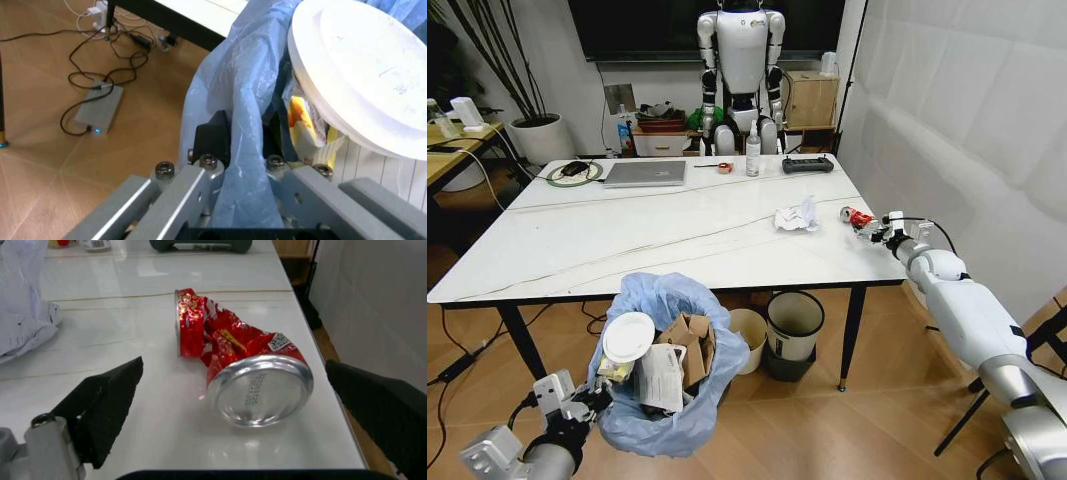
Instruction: Pick up the trash bin and place the trash from the table into it.
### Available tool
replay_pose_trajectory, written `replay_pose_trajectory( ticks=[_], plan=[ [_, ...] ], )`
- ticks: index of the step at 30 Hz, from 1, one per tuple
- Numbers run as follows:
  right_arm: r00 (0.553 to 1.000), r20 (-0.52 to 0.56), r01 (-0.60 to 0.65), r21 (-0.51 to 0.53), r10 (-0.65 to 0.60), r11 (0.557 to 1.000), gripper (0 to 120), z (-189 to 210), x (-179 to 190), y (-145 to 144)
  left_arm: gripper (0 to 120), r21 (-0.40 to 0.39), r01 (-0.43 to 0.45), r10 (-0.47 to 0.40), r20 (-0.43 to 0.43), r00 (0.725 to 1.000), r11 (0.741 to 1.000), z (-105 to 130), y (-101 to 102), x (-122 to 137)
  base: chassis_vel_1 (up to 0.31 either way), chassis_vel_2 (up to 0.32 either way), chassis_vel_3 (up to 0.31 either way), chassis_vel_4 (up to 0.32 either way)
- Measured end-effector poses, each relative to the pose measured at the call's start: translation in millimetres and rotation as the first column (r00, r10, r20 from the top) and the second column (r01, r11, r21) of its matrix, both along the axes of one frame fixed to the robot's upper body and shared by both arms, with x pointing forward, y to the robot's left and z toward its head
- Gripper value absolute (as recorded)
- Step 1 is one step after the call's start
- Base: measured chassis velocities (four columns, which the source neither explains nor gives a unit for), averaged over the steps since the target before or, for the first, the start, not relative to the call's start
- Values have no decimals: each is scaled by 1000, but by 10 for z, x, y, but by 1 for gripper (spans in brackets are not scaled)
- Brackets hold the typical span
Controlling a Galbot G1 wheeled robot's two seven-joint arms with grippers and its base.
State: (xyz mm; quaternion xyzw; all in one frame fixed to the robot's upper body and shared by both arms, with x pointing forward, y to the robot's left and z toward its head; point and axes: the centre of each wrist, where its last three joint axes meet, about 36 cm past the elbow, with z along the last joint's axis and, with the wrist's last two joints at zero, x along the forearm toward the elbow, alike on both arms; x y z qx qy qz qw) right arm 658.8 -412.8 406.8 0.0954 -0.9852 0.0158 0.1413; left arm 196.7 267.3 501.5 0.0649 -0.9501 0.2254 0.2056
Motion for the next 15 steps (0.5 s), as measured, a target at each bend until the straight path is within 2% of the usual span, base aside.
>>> replay_pose_trajectory(
  ticks=[13, 15],
  plan=[
    [1000, -12, -2, 8, 2, 1000, 100, -15, 76, 77, 1, -1, -2, 2, 3, 1000, 1000, -8, 12, 19, 0, 0, 0, 0],
    [1000, -14, 0, 9, 0, 1000, 96, -20, 74, 70, 1, -2, -1, 1, 3, 1000, 1000, -12, 10, 22, 0, 0, 0, 0]
  ],
)
